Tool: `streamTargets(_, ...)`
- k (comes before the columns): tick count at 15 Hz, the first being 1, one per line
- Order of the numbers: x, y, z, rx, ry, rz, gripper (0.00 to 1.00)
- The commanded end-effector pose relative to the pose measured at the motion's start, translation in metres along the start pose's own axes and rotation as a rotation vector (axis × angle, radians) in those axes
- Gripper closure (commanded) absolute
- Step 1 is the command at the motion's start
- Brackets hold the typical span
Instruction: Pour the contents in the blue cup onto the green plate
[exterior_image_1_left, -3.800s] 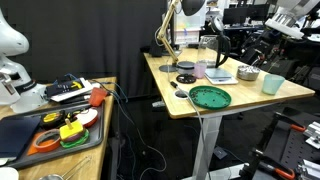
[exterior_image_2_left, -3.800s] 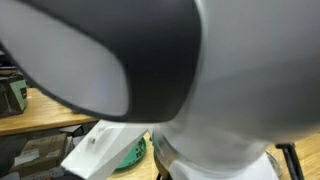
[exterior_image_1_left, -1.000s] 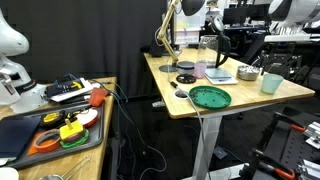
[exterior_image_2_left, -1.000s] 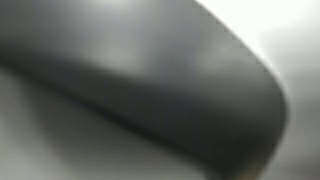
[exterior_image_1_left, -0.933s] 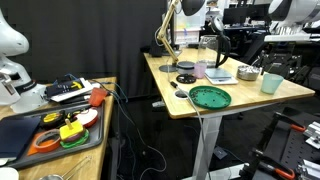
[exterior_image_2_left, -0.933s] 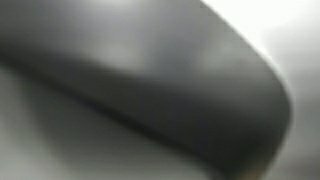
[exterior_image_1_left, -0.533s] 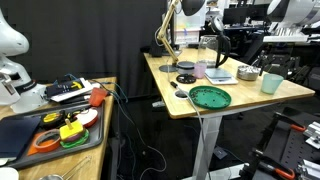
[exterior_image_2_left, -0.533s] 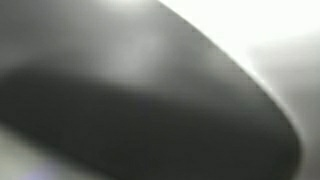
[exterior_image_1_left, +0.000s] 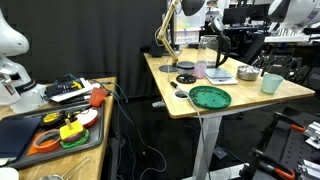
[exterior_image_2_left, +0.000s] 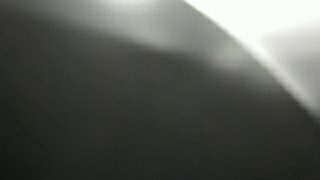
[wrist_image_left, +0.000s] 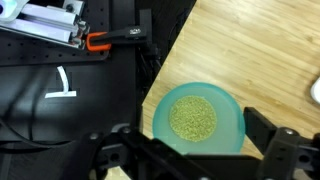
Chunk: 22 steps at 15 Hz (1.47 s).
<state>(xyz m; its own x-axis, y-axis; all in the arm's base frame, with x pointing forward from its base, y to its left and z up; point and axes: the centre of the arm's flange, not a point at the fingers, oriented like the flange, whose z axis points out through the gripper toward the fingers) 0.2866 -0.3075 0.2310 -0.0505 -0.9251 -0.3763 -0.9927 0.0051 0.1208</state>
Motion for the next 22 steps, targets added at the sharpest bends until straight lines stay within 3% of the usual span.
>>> streamTargets(1, 0.013, -0.008, -0.001, 0.003, -0.054, -0.009, 0.00)
streamTargets(3, 0.019, -0.014, -0.001, 0.008, -0.064, -0.010, 0.00)
streamTargets(5, 0.024, -0.019, -0.001, 0.014, -0.076, -0.007, 0.13)
streamTargets(10, 0.033, -0.022, 0.003, -0.009, -0.103, 0.009, 0.02)
streamTargets(12, 0.035, -0.021, 0.005, -0.015, -0.109, 0.007, 0.22)
streamTargets(15, 0.036, -0.023, 0.002, 0.017, -0.119, -0.019, 0.43)
streamTargets(22, 0.018, -0.028, -0.009, 0.098, -0.135, -0.126, 0.48)
